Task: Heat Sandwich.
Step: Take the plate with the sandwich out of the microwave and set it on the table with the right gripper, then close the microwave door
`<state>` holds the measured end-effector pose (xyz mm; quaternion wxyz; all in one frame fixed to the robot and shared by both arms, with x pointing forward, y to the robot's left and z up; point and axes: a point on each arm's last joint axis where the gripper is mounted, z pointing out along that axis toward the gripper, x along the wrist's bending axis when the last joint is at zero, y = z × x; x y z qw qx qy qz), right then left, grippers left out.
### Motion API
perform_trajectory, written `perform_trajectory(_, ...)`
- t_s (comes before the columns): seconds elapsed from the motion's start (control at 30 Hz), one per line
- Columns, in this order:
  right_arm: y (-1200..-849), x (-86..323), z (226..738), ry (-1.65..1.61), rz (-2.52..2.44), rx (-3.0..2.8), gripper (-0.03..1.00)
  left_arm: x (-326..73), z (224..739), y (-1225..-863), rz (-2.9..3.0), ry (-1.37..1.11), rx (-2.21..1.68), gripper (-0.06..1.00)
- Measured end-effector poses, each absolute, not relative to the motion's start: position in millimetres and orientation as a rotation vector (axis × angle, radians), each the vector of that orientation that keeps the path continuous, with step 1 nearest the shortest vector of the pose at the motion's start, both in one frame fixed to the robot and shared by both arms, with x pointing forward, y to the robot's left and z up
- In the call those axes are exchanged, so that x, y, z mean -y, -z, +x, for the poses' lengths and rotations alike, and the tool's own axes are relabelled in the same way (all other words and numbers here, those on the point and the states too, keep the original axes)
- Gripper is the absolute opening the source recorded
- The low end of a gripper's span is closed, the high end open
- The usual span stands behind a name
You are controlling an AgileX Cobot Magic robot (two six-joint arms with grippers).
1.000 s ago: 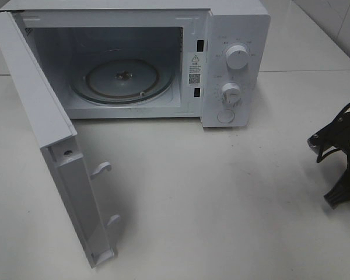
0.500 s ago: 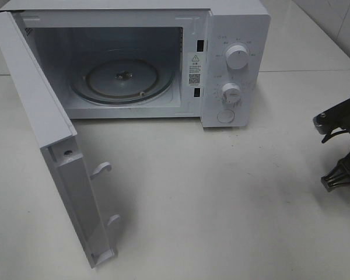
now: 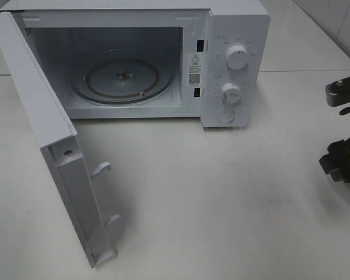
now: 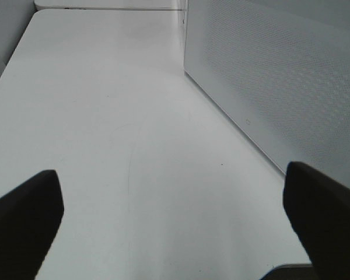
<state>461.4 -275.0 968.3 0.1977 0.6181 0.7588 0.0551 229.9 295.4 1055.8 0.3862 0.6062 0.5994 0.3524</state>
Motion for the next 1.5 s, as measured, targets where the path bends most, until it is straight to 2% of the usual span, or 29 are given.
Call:
perform_trajectory(0.53,-1023,264,407,-0.471,1.777,-2.205,0.76,-295,230,-1056,1.543,-0.897,-1.526,0.97)
perform_trajectory(0.93,-1046,271,367,-0.504,1.753,-2.21,0.76,-295,230,-1056,1.543,-0.897,-1.526,0.97)
perform_trajectory(1.27,-1074,281,316,-0.724,1.621,-2.057,0.76,-295,230,-1056,1.543,-0.897,-1.526,0.97)
perform_trajectory(1.5,-1079,286,293,-0.812,1.578,-1.982,0.76,-295,230,-1056,1.543,-0.897,-1.526,0.97)
